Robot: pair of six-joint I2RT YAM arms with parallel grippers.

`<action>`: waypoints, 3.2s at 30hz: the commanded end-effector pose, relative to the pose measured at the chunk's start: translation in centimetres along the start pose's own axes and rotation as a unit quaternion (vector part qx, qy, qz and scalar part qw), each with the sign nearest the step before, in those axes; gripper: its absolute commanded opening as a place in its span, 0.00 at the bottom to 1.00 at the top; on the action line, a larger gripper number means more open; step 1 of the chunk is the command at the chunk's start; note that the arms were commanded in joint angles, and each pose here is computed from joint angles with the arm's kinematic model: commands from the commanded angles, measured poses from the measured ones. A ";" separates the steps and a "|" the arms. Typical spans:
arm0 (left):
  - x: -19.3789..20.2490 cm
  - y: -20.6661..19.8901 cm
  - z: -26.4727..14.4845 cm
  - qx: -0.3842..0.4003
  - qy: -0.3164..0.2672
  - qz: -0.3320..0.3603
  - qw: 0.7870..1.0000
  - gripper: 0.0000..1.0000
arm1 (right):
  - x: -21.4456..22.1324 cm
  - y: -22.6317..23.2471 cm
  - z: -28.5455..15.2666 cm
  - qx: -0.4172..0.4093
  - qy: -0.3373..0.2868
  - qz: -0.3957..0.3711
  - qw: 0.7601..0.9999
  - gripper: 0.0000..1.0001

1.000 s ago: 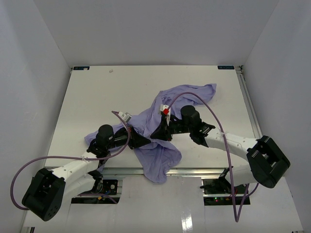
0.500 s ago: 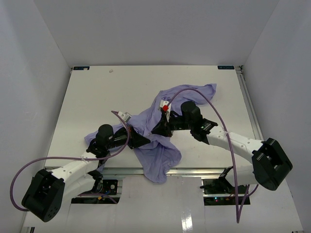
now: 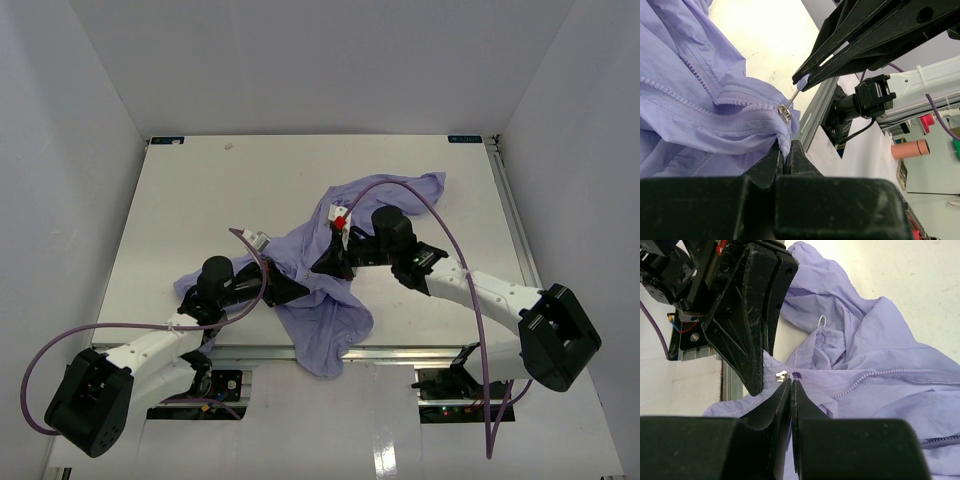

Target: Zip up the jacket

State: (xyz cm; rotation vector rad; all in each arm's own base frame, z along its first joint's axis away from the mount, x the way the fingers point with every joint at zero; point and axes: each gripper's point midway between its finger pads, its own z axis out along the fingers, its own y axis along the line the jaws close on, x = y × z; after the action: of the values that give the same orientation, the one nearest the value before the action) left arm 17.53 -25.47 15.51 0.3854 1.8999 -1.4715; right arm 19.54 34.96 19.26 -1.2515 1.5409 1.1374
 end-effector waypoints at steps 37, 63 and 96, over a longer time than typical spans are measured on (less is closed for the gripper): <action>0.3 -1.2 -0.7 0.037 -0.011 0.048 0.998 0.00 | -3.7 -4.5 -2.1 0.057 -0.117 0.110 0.985 0.65; 0.5 -2.4 -1.1 0.088 -0.031 0.112 0.989 0.00 | -2.3 -0.2 1.7 -0.028 -0.156 0.194 0.968 0.71; 0.4 -1.9 -1.2 0.081 -0.043 0.138 0.986 0.00 | 0.1 1.5 2.1 0.022 -0.153 0.247 0.956 0.63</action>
State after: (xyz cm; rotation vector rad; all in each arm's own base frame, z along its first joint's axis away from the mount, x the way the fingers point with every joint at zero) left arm 15.73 -25.03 16.04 0.5933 1.6473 -1.4483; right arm 18.20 36.14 17.77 -0.6261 1.7133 1.4944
